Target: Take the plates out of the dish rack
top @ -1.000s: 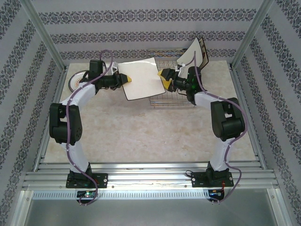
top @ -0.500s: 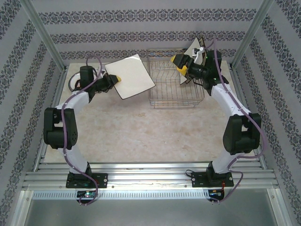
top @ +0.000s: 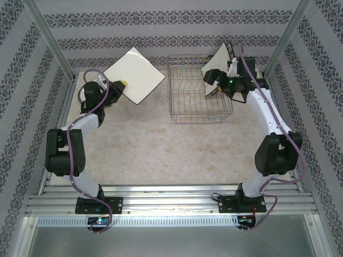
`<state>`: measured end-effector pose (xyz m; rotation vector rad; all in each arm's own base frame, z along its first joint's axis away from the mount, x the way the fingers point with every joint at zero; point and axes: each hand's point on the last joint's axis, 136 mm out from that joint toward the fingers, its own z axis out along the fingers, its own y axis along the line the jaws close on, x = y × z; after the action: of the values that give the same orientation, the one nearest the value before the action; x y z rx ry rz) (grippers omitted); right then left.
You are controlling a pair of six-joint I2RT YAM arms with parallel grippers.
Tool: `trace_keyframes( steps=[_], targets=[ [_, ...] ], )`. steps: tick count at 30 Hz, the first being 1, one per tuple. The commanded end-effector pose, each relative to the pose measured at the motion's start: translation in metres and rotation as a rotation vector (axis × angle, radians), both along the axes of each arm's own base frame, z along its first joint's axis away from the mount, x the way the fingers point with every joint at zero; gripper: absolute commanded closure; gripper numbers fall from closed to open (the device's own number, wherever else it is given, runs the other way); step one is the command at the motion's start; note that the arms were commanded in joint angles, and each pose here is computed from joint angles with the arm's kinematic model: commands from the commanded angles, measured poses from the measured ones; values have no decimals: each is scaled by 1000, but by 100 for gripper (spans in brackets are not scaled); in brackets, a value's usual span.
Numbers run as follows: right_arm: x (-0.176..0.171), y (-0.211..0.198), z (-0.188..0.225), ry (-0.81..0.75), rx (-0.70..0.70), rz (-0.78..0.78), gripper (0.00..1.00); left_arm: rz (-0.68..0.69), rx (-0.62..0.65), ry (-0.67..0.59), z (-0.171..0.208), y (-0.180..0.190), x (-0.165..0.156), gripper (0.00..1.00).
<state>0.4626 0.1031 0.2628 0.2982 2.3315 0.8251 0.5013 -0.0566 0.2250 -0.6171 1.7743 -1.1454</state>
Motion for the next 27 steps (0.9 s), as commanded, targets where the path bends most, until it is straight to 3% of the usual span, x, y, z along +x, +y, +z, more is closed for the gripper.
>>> trace_keyframes(
  steps=[1,10,27],
  targets=[
    [-12,-30,-2,46,-203,-56,2,169,-59,-299,80,28,2,100],
    [-14,-29,11,26,-224,-54,2,341,-130,-256,37,33,10,100],
    [-16,-20,7,33,-227,-30,2,500,-224,-94,-48,10,23,100]
  ],
)
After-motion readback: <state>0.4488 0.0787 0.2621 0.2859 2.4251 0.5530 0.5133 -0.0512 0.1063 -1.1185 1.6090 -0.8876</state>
